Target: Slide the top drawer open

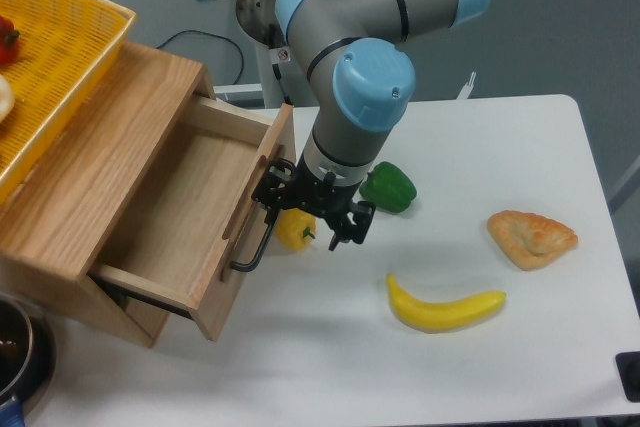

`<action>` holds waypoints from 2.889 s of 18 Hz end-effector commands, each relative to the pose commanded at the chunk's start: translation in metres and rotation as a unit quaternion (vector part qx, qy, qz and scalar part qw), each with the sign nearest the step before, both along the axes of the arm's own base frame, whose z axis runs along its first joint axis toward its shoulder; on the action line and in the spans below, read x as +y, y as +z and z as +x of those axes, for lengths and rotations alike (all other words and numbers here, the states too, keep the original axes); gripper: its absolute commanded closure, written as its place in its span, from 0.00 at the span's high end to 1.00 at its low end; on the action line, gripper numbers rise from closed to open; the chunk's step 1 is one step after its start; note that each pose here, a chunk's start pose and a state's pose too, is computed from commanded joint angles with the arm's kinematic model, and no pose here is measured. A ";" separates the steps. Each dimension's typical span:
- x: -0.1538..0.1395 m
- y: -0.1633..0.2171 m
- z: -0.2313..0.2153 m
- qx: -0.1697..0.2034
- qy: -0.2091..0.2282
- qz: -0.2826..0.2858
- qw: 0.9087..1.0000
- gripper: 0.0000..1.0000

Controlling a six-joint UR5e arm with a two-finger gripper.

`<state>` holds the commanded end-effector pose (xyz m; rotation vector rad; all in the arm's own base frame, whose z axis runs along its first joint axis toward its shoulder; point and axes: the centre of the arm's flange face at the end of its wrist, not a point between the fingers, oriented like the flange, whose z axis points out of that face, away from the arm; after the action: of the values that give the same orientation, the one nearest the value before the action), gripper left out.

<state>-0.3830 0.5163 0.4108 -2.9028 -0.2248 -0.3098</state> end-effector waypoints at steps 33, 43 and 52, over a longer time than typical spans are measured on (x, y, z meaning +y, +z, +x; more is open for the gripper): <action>-0.019 0.005 -0.031 0.023 0.006 -0.015 1.000 1.00; -0.023 0.029 -0.037 0.037 0.013 -0.001 0.999 1.00; -0.050 0.036 -0.076 0.059 0.003 0.010 0.998 1.00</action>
<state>-0.4593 0.4666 0.4471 -2.8873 -0.2097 -0.1384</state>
